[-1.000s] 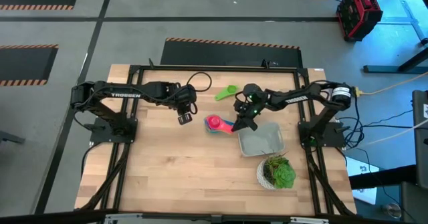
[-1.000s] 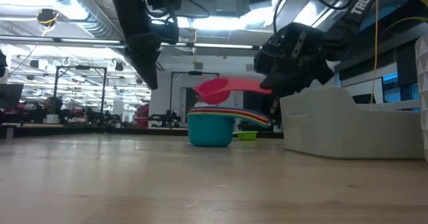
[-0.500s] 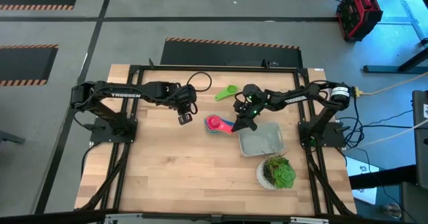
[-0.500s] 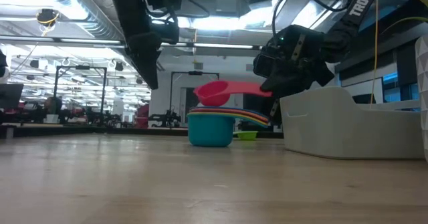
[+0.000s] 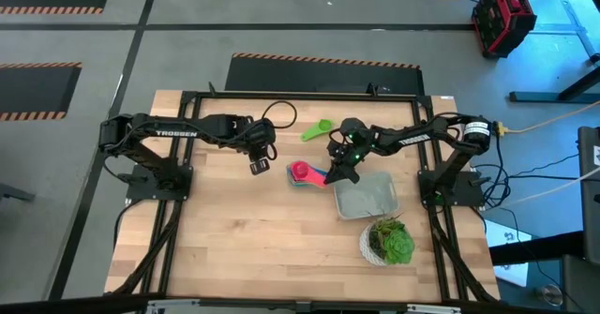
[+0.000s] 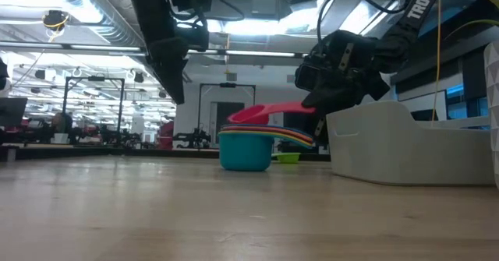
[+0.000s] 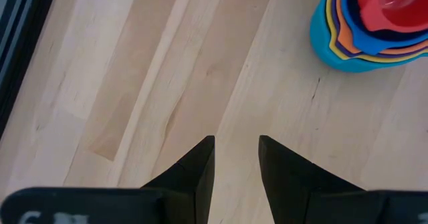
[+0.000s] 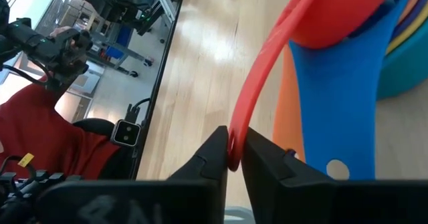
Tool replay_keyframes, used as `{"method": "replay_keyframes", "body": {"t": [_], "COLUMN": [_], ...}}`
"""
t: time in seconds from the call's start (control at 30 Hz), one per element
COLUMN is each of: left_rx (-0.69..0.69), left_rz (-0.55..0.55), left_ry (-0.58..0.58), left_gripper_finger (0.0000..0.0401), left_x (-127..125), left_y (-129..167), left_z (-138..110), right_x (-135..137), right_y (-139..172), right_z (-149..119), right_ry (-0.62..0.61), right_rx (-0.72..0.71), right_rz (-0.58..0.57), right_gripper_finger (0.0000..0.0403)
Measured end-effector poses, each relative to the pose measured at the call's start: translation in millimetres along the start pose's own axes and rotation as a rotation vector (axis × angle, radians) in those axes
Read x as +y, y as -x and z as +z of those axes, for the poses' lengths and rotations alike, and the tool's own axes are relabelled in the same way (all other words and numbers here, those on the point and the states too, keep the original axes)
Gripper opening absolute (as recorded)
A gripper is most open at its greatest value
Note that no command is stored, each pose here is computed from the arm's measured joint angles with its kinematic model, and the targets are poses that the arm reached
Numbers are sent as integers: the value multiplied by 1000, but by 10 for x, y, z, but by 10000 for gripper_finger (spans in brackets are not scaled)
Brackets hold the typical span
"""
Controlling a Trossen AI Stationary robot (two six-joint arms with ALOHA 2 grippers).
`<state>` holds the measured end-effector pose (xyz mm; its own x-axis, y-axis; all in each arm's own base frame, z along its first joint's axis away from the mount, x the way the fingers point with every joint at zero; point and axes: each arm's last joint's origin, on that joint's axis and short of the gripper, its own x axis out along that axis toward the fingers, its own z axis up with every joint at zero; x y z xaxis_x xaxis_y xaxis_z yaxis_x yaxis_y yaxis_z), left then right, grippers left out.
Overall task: Nest measuring cups in basket
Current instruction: Stack the pink measuring cup on top of the blue measuring cup, then stack the green measuring cup on top of the pink measuring cup
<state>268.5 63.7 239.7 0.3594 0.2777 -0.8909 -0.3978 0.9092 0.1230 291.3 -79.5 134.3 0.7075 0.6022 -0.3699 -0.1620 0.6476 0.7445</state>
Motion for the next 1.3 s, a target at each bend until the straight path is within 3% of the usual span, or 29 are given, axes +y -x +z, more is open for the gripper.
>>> {"method": "replay_keyframes", "body": {"t": [0.4, 1.0, 1.3], "left_rx": [0, -2, -117], "left_rz": [0, 0, -15], "left_ry": [0, 4, 24], "left_gripper_finger": [110, 110, 110], "left_x": [0, 0, -13], "left_y": [0, 0, 7], "left_z": [0, 2, 115], "right_x": [-10, -215, -254], "right_y": [15, 308, 477], "right_z": [9, 88, 286], "right_ry": [-2, -101, -61], "right_rx": [-7, -100, -189], "right_rz": [-3, -68, -63], "right_gripper_finger": [48, 48, 48]}}
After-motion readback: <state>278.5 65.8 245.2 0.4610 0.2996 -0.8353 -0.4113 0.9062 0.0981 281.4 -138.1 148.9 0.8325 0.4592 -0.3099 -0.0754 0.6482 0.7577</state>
